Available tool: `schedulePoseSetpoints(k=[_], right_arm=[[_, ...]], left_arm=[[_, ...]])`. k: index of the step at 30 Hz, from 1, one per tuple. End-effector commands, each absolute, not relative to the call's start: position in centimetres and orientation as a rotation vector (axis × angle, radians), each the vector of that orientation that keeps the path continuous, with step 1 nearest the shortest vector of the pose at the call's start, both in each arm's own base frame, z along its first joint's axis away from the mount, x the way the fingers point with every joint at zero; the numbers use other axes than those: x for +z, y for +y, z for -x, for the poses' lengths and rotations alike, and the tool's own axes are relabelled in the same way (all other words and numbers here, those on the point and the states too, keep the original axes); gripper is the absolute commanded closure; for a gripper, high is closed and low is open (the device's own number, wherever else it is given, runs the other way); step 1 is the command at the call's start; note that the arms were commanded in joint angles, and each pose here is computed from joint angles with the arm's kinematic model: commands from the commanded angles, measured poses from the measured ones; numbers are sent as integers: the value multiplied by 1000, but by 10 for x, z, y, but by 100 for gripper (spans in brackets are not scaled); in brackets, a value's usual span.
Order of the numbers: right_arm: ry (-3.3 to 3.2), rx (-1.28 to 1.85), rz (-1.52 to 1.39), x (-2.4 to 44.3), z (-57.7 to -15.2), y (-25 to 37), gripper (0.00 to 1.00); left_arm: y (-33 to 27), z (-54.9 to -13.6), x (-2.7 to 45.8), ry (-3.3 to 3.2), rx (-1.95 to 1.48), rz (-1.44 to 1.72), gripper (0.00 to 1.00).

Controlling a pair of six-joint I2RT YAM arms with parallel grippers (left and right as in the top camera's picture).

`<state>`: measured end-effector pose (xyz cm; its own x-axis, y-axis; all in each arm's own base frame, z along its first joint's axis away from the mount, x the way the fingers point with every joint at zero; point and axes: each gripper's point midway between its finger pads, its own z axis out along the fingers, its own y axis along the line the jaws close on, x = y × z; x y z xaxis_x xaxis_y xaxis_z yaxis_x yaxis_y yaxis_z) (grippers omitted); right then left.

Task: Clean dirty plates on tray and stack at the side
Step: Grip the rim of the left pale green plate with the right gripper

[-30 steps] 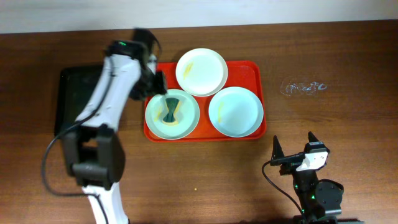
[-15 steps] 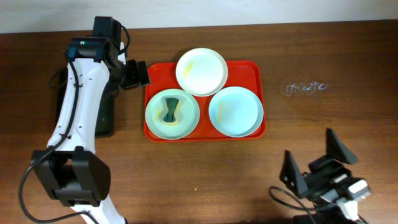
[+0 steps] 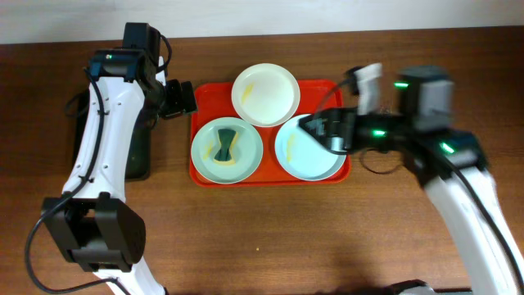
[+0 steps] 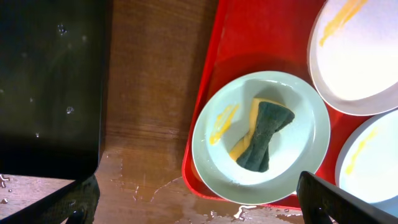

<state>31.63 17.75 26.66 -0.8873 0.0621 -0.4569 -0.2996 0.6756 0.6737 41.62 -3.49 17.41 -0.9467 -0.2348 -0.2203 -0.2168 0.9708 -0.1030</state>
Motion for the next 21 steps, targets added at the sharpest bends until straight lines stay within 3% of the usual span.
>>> schedulePoseSetpoints(k=[1, 4, 7, 8, 9, 13, 21], right_arm=[[2718, 691, 137, 215, -349, 176, 13], [2740, 722, 204, 190, -376, 210, 11], [2830, 715, 247, 150, -376, 231, 14], [2853, 712, 264, 138, -375, 238, 23], [2860, 706, 288, 124, -378, 248, 41], [2877, 699, 334, 83, -387, 268, 58], [2917, 625, 319, 39, -398, 267, 55]], left_arm=[[-35, -422, 172, 2875, -111, 320, 0], [-35, -421, 171, 2879, -109, 321, 1], [-35, -421, 167, 2881, -109, 321, 0], [-35, -422, 166, 2879, -110, 321, 0], [-36, -422, 164, 2879, -110, 321, 0], [-35, -421, 160, 2888, -107, 322, 0], [-35, -421, 160, 2888, -108, 322, 1]])
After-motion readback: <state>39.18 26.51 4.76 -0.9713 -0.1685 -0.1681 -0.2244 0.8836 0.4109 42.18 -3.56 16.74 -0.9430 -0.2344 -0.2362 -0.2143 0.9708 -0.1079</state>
